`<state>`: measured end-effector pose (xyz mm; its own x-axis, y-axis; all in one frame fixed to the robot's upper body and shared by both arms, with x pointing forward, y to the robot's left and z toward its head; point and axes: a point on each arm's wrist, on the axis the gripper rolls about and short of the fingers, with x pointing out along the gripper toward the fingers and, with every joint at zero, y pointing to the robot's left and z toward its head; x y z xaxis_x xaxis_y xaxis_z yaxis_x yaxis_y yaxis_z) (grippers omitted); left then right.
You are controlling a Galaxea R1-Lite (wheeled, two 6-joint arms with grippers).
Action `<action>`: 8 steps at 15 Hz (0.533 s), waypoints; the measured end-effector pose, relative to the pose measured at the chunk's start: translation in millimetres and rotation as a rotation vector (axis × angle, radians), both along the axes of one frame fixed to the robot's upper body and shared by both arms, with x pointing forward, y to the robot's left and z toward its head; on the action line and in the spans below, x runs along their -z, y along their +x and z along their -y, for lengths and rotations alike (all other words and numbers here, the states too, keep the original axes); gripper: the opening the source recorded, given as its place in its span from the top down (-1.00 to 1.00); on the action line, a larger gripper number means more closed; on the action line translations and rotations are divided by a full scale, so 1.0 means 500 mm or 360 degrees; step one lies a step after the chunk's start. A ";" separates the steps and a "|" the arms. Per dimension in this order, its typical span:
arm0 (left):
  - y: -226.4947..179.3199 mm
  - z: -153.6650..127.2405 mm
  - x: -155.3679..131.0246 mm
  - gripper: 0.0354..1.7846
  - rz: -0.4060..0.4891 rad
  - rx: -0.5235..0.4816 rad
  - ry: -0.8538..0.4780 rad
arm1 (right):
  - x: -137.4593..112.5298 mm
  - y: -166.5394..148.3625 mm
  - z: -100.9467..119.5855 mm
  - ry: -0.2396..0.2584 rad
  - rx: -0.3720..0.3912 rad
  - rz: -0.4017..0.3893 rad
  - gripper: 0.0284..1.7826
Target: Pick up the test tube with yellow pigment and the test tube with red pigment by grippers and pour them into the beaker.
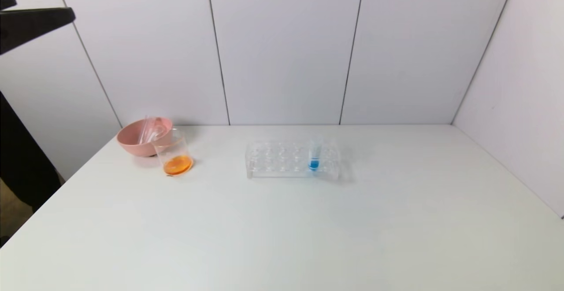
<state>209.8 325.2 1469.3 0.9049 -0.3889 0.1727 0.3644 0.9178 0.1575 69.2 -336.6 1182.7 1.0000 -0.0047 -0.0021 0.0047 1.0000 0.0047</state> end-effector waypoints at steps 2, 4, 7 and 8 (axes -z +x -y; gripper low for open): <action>-0.101 0.005 -0.002 -0.98 0.0074 0.0059 0.0002 | 0.000 0.000 0.000 0.0000 -0.0001 0.0000 -0.91; -0.202 0.003 0.010 -0.98 0.0156 0.0080 0.0004 | 0.000 0.000 0.000 0.0000 0.0000 0.0000 -0.91; -0.326 -0.004 0.059 -0.98 0.0278 0.0064 0.0052 | 0.000 0.000 0.000 0.0000 -0.0001 0.0000 -0.91; -0.358 -0.006 0.080 -0.98 0.0343 0.0031 0.0093 | 0.000 0.000 0.000 0.0000 0.0000 0.0000 -0.91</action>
<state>30.6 328.2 1429.2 0.8419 -0.4207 0.3379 0.3339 0.8981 0.2864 69.2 -336.6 1182.7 1.0000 -0.0047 -0.0021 0.0047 1.0000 0.0047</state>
